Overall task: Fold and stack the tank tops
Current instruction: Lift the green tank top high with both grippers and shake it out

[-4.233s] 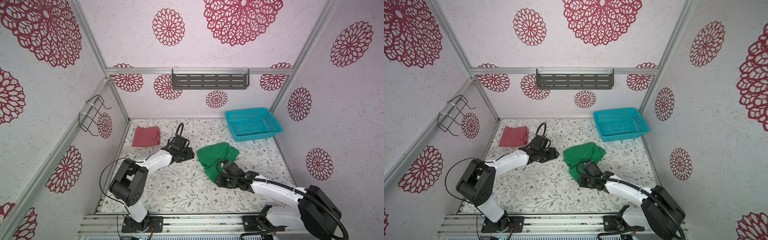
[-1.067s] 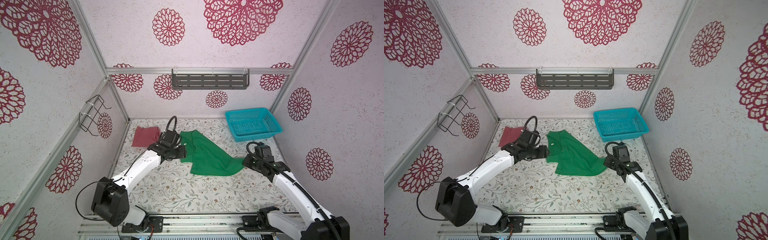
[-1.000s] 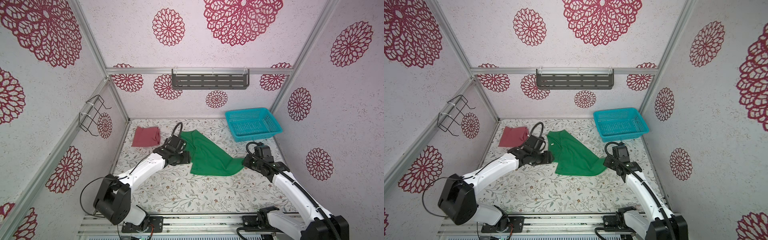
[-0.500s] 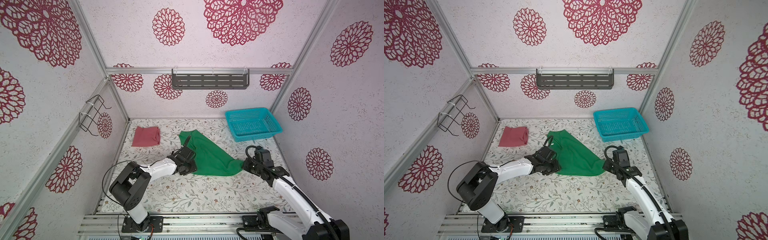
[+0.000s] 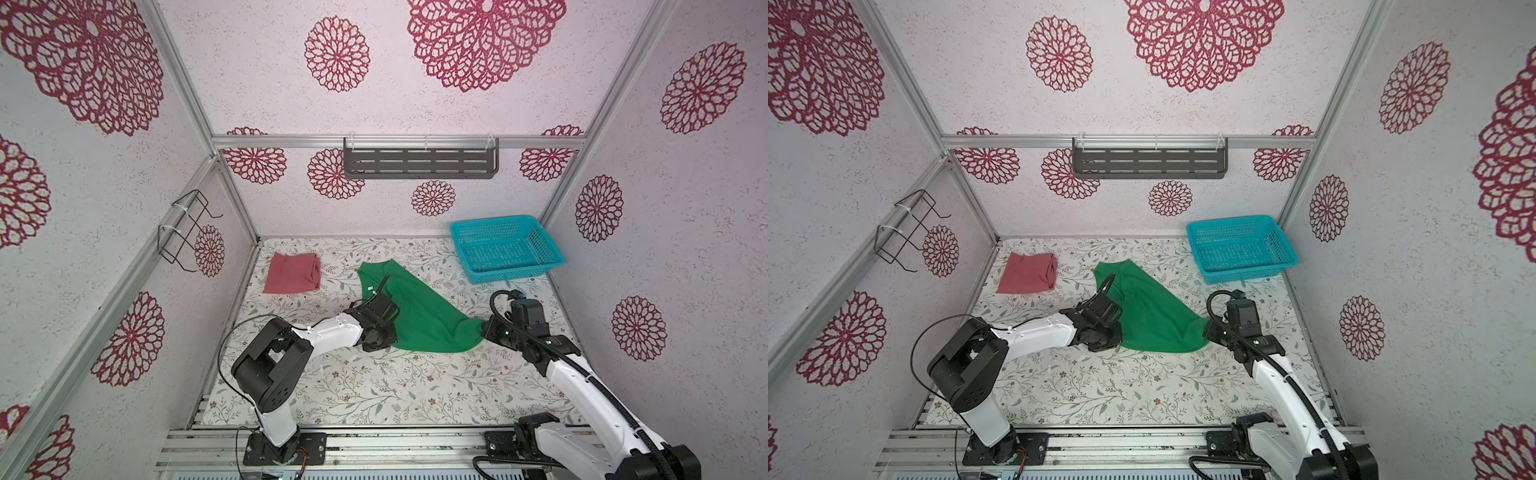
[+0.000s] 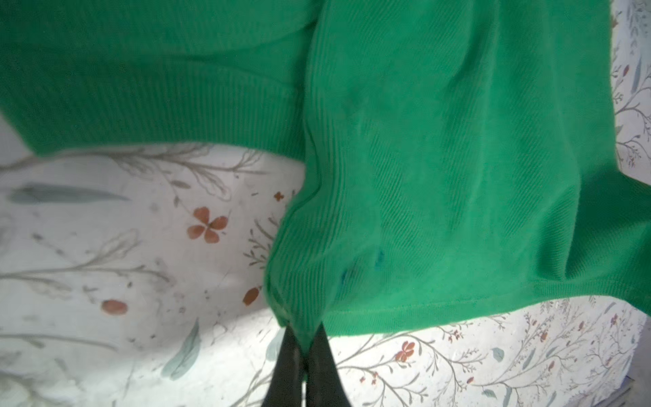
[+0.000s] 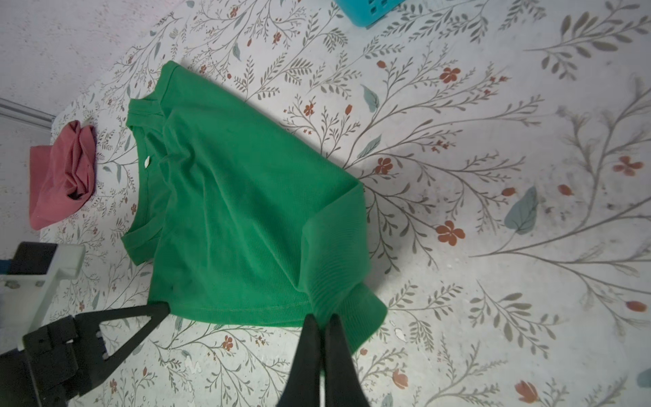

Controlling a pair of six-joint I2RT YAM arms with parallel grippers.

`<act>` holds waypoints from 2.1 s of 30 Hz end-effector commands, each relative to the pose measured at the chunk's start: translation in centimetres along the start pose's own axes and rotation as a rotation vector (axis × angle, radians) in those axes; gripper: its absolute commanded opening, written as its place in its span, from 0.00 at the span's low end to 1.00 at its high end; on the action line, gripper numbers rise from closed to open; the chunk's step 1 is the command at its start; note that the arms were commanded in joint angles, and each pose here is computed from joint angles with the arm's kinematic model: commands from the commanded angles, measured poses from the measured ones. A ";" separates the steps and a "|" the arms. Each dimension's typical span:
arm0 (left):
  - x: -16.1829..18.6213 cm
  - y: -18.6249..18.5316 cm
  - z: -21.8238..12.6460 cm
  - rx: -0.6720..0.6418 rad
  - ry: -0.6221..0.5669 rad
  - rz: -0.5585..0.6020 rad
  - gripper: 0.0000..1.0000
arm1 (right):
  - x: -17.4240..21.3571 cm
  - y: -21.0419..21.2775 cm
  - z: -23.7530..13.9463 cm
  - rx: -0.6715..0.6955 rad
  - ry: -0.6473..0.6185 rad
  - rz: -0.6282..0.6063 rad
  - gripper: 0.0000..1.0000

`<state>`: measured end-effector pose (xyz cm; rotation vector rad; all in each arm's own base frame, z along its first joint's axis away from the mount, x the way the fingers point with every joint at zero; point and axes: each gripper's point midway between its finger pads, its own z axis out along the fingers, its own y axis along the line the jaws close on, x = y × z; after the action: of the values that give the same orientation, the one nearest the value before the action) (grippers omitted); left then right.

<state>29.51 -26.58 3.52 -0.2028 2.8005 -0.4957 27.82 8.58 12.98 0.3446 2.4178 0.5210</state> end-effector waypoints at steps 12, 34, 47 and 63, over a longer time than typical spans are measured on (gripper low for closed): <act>-15.8 0.0 -13.1 -0.038 -0.400 0.170 0.00 | -7.0 6.5 0.1 -0.074 -0.112 -0.245 0.00; -16.9 -1.8 -51.0 -0.219 -1.121 0.468 0.00 | -22.7 21.0 -28.2 -0.349 -0.823 -0.555 0.00; -15.8 -0.1 -47.3 -0.207 -0.907 0.449 0.00 | -21.0 21.0 -23.8 -0.334 -0.600 -0.609 0.00; -36.0 -3.4 -37.9 -0.247 -0.984 0.511 0.00 | -34.0 25.7 -9.6 -0.290 -0.590 -0.632 0.00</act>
<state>50.52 -10.72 43.60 0.1239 2.0029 0.0517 50.83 17.41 41.45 -0.3412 1.9388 0.4212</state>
